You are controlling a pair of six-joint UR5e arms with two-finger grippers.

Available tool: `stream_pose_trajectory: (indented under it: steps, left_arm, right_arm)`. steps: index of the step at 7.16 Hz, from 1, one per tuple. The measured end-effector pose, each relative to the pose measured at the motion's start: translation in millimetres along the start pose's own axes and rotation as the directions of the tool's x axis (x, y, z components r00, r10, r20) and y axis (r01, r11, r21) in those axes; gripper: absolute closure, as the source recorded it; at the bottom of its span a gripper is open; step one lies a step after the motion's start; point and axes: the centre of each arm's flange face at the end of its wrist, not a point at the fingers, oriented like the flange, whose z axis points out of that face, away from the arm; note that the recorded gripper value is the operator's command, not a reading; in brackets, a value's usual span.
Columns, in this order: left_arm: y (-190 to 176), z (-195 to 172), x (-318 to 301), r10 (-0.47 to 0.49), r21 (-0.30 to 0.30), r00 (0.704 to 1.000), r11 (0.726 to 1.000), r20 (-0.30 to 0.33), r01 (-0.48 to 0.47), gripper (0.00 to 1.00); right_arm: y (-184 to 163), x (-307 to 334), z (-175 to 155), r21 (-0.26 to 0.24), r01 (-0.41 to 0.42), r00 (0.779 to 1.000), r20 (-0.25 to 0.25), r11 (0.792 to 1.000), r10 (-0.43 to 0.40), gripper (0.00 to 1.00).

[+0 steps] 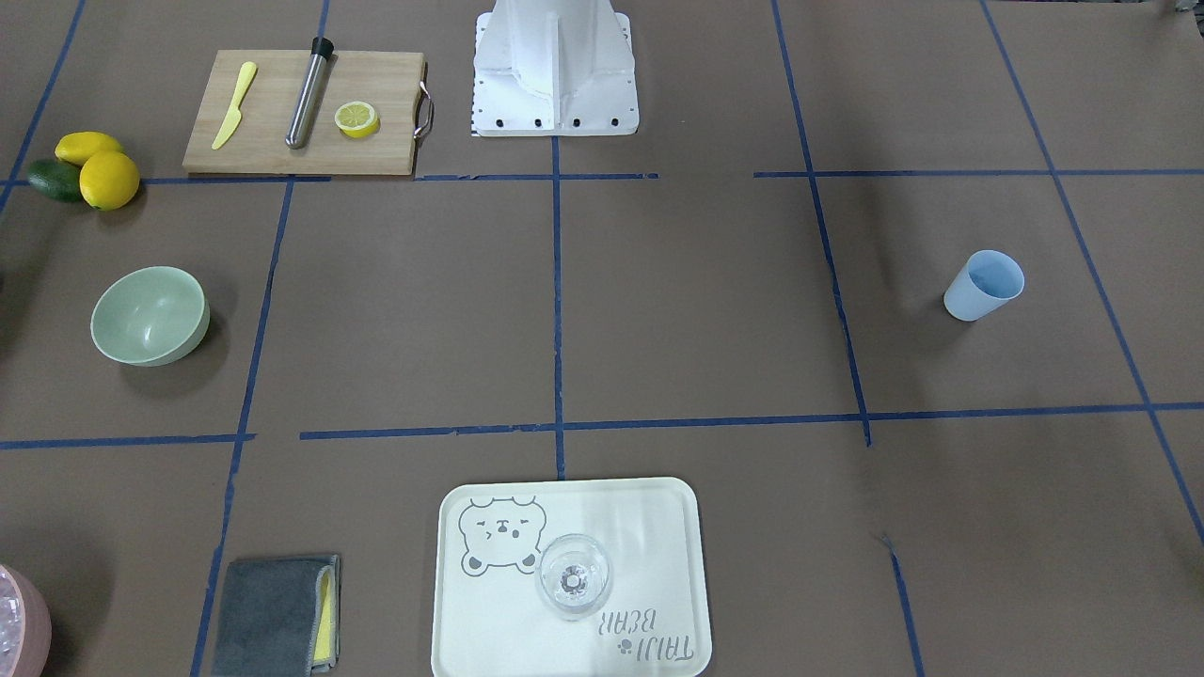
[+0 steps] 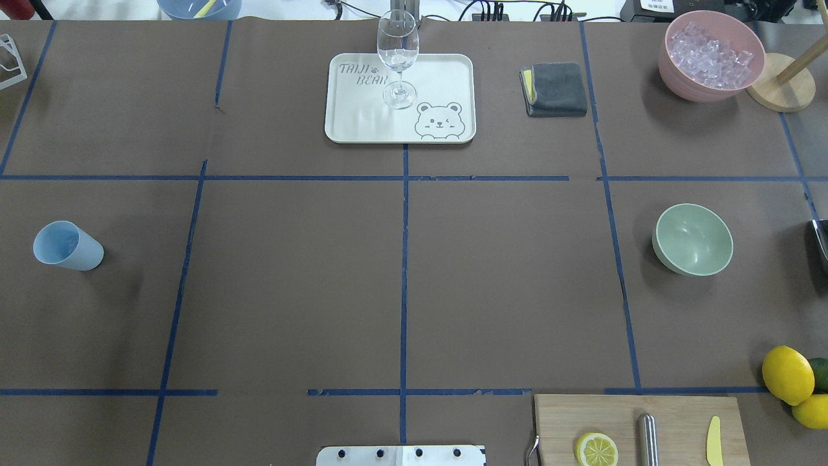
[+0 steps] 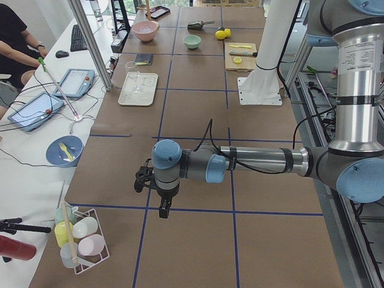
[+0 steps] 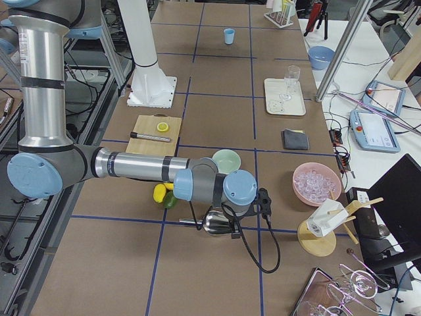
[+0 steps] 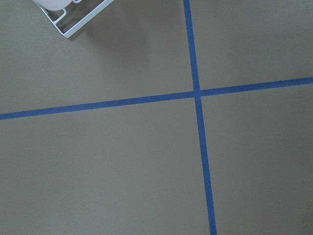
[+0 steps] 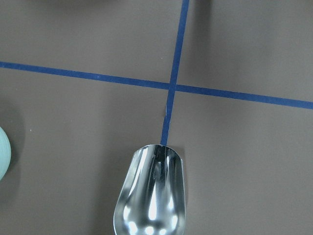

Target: Pour ice into bowl

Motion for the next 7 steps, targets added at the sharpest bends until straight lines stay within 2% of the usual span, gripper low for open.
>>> stream_pose_trajectory:
  steps: [3, 5, 7]
  left_arm:
    - [-16, -8, 7, 0.024, 0.027, 1.000, 0.999, 0.001, -0.024, 0.00]
    - [-31, -14, 15, 0.082, 0.089, 0.997, 0.993, 0.006, -0.082, 0.00]
    - [-37, -12, 21, 0.124, 0.128, 0.992, 0.984, 0.008, -0.124, 0.00]
  right_arm:
    - [-2, -5, -4, 0.010, 0.012, 1.000, -0.002, 1.000, -0.012, 0.00]
    - [-3, -14, -11, 0.024, 0.028, 1.000, -0.001, 0.999, -0.028, 0.00]
    - [-7, -25, -20, 0.042, 0.023, 1.000, -0.003, 0.999, -0.023, 0.00]
